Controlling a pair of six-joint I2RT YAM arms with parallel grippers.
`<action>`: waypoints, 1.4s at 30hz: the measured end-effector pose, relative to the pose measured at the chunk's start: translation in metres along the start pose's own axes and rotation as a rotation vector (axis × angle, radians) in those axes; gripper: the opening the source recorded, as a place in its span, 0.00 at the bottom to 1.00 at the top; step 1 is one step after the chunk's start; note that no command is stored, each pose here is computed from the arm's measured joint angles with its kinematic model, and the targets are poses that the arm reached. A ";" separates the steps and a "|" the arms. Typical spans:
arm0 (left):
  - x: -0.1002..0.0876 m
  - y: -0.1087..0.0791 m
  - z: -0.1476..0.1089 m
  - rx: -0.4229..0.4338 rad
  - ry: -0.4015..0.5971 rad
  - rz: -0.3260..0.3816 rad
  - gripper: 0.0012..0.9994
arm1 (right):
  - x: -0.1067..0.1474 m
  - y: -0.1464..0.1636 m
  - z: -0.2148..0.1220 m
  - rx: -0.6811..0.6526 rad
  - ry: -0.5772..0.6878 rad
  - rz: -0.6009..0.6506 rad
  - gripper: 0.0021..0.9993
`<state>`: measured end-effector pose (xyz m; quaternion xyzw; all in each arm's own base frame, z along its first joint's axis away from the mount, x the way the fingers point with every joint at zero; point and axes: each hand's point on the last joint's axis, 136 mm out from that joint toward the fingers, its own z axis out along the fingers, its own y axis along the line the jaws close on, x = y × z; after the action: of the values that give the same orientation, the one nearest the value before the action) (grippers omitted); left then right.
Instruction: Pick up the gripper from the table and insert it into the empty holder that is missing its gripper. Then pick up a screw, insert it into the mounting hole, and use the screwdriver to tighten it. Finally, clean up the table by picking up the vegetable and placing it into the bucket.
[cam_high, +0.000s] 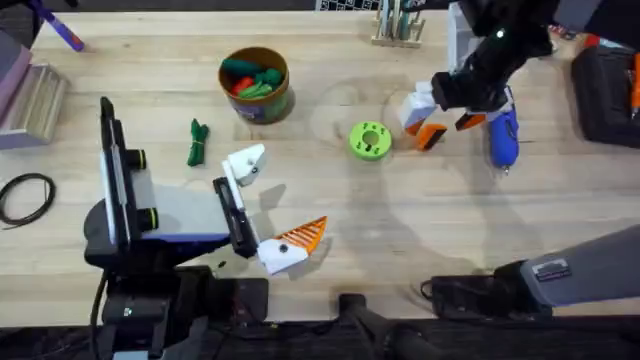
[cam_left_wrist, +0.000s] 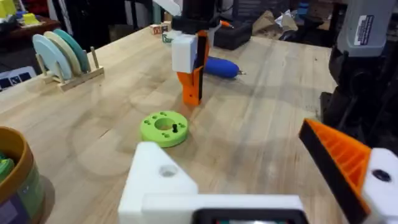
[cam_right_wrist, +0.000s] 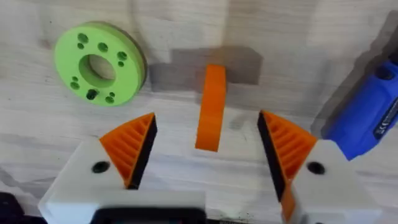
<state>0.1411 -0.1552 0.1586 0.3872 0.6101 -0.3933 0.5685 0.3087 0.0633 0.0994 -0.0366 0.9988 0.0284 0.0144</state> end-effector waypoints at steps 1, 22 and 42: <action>0.000 0.000 0.000 0.000 0.000 0.000 0.99 | 0.000 -0.001 0.000 0.003 0.000 0.000 0.99; 0.000 0.000 0.000 0.000 0.000 0.000 0.99 | 0.008 -0.002 0.000 0.010 0.030 0.050 0.90; 0.000 0.000 0.000 0.000 0.000 0.000 0.99 | 0.003 -0.006 0.007 0.029 0.005 0.053 0.48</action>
<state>0.1411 -0.1552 0.1586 0.3872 0.6101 -0.3933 0.5685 0.3063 0.0580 0.0915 -0.0103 0.9998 0.0143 0.0117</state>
